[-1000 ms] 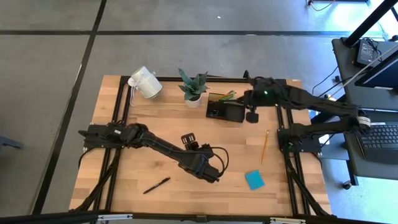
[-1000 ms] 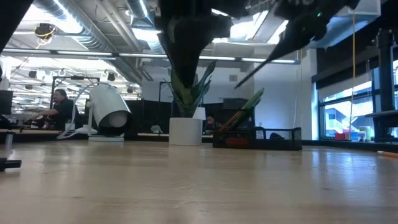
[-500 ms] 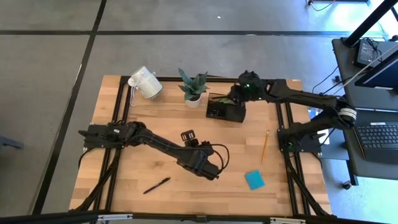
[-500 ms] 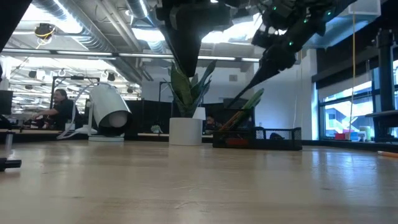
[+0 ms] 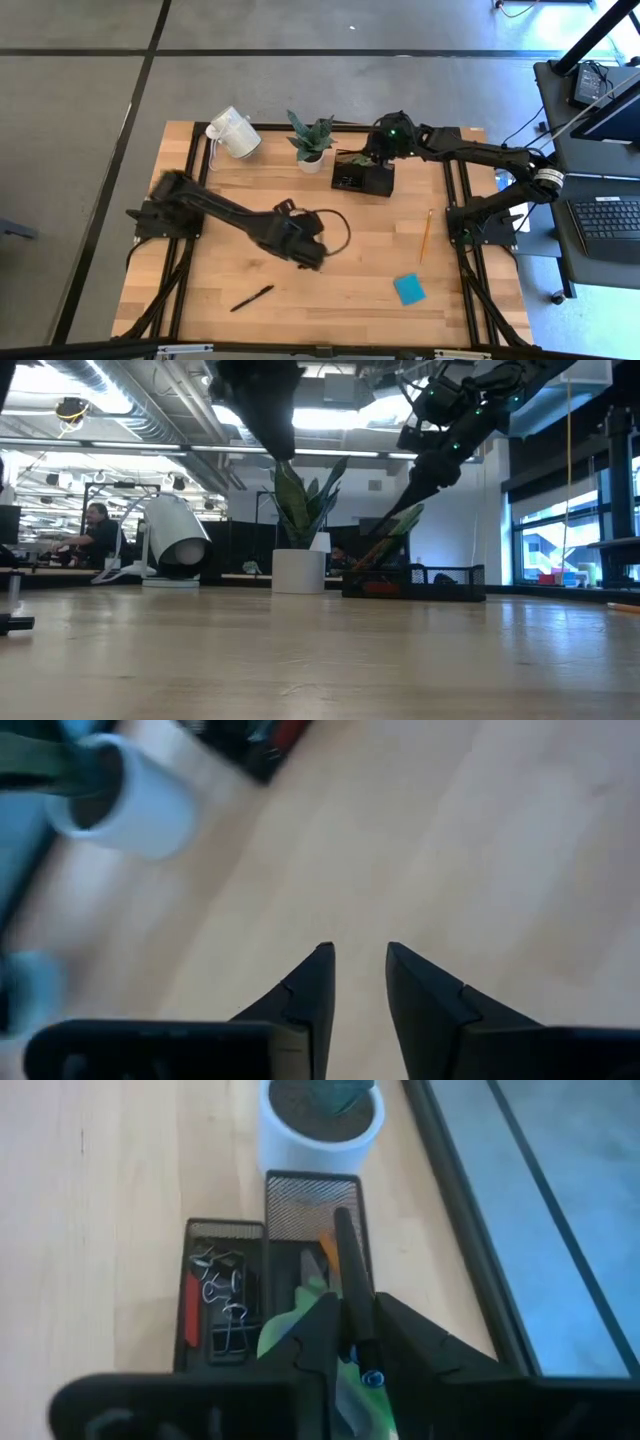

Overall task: Pick and place office supplies into organizer
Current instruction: Put the right black pen into the desk organizer, then put the black pen into the desk organizer

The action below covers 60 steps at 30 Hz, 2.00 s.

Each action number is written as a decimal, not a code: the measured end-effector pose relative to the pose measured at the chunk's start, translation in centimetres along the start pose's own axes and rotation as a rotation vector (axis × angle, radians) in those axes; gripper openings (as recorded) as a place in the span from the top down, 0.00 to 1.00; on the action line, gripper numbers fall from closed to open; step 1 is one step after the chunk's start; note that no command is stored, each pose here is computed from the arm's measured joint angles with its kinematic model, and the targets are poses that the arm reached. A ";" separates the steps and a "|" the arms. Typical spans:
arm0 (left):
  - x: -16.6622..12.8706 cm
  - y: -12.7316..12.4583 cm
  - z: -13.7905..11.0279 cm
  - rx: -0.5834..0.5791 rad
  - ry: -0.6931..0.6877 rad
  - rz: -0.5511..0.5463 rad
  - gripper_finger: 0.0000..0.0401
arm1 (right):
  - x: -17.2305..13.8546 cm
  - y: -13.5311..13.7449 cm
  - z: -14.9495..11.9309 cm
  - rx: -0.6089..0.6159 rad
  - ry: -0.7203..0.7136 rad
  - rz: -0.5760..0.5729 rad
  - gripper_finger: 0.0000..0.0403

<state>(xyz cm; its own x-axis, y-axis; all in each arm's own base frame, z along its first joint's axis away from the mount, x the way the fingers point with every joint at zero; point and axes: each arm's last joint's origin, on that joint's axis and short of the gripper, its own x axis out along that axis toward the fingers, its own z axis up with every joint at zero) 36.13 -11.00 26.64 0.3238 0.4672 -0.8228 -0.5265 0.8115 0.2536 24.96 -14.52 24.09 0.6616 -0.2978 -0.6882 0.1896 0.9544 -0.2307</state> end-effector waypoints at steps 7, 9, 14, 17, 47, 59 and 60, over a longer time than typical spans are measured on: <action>1.0 3.2 -3.8 -0.143 -0.161 -0.314 0.83 | 0.0 0.0 0.0 0.002 0.001 0.000 0.78; 1.5 3.7 -4.9 -0.173 -0.201 -0.374 0.83 | 0.0 0.0 0.0 0.001 0.001 -0.001 0.76; 2.4 4.0 -7.4 -0.141 -0.245 -0.523 0.81 | 0.0 0.0 0.0 0.002 0.001 -0.001 0.70; 2.4 3.5 -8.1 -0.063 -0.262 -0.613 0.80 | -0.2 0.0 0.1 0.001 -0.006 -0.003 0.67; -1.0 1.5 -7.2 0.214 -0.527 -0.803 0.72 | -4.4 14.7 6.4 -0.060 -0.340 0.348 0.36; -6.3 -1.9 -11.4 0.240 -0.319 -0.576 0.72 | -2.2 18.5 0.7 0.015 -0.478 0.424 0.36; -6.5 -2.4 -11.6 0.240 -0.276 -0.554 0.72 | -2.2 18.5 0.6 0.017 -0.469 0.405 0.36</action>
<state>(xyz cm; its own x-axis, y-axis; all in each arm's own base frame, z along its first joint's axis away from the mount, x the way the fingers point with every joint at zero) 26.17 -20.04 25.54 0.7027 0.0055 -0.7115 -0.0449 0.9983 -0.0367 27.47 3.80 21.71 0.9310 0.1259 -0.3426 -0.1342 0.9910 -0.0005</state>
